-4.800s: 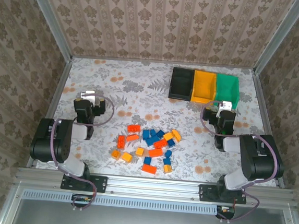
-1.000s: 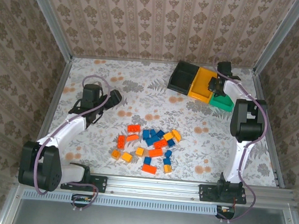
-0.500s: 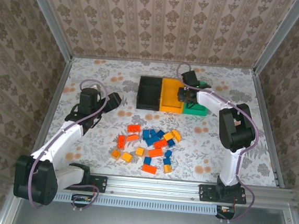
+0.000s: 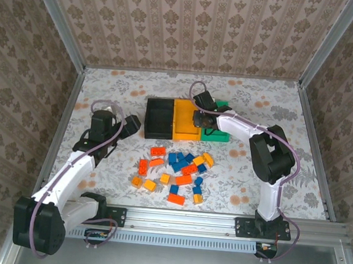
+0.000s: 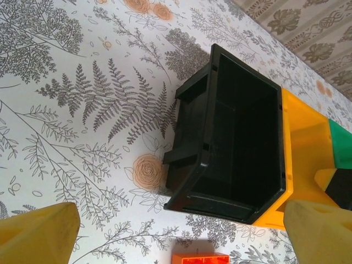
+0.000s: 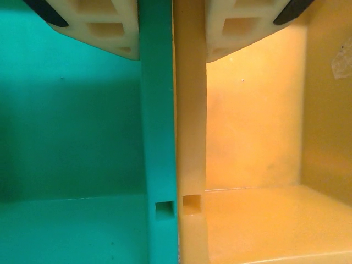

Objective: Sort the legos into containers by color

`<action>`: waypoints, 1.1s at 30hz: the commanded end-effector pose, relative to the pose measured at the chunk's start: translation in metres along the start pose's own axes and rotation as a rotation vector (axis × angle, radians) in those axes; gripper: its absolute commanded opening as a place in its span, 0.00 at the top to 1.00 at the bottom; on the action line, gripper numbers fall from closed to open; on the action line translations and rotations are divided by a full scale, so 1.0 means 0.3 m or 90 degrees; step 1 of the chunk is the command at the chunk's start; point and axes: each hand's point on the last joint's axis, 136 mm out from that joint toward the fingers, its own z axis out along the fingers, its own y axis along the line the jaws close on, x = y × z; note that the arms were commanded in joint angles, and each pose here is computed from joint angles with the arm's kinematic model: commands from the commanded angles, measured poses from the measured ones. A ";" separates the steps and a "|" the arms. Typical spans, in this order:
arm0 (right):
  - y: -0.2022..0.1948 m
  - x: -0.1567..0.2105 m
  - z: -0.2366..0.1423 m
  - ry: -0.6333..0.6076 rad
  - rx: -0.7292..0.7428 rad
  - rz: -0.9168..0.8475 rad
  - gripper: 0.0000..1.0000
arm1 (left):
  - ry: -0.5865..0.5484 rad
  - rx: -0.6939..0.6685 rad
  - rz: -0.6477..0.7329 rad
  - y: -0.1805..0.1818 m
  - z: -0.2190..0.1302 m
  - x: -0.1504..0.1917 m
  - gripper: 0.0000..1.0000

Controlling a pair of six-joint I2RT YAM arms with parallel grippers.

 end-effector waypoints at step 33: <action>0.008 0.145 -0.292 -0.047 -0.056 -0.006 0.32 | 0.025 0.009 0.014 -0.026 -0.087 0.065 0.00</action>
